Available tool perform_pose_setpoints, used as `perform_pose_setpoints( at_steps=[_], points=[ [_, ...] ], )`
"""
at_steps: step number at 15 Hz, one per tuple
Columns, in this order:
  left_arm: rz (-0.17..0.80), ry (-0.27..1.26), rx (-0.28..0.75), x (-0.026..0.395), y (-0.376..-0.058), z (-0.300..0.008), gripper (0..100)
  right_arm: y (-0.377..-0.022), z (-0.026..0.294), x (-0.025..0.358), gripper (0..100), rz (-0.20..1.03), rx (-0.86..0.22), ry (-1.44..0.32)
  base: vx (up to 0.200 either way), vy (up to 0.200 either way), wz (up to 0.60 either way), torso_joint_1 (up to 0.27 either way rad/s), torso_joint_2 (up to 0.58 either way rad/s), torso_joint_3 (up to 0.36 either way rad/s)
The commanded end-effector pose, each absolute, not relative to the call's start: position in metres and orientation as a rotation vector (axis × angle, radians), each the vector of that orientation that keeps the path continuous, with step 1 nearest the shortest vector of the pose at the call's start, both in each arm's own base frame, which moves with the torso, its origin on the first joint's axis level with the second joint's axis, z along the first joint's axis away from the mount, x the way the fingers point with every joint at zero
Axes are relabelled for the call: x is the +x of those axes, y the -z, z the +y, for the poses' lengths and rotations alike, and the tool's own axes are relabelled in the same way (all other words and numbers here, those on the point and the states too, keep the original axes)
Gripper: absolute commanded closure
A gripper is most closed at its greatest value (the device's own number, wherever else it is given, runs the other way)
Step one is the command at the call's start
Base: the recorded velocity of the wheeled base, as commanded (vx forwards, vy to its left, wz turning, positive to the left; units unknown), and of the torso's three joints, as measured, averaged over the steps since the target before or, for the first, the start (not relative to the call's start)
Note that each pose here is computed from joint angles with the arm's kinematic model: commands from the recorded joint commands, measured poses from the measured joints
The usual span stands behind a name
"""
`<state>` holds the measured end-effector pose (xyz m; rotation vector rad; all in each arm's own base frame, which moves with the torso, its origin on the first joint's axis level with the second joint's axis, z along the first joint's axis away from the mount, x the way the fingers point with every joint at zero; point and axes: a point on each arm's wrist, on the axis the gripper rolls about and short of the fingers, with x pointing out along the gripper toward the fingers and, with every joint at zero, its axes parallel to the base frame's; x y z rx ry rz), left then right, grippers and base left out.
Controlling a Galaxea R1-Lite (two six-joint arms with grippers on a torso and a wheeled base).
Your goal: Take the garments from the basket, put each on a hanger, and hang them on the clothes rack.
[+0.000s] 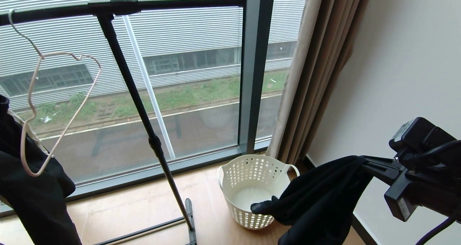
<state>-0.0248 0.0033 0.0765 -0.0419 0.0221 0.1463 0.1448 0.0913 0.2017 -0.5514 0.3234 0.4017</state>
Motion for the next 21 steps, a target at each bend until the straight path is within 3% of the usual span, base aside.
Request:
perform_pose_setpoints(
  at_steps=[1, 13, 19, 21],
  points=[
    [0.023, -0.146, -0.042, -0.0247, -0.0765, 0.0033, 0, -0.201, 0.0919, 0.1456, 100, 0.326, -0.553, -0.402, 0.0, 0.0, 0.0, 0.242, -0.53, -0.09],
    [0.023, -0.148, -0.041, -0.0246, -0.0763, 0.0034, 0, -0.1991, 0.0914, 0.1449, 100, 0.332, -0.557, -0.404, 0.0, 0.0, 0.0, 0.253, -0.54, -0.177],
    [0.024, -0.148, -0.041, -0.0245, -0.0759, 0.0034, 0, -0.1959, 0.0903, 0.1431, 100, 0.331, -0.6, -0.417, 0.0, 0.0, 0.0, 0.113, -0.24, -0.121],
    [0.024, -0.149, -0.042, -0.0245, -0.0759, 0.0033, 0, -0.1946, 0.0901, 0.1428, 100, 0.335, -0.601, -0.418, 0.0, 0.0, 0.6, 0.007, -0.01, -0.002]
  ],
)
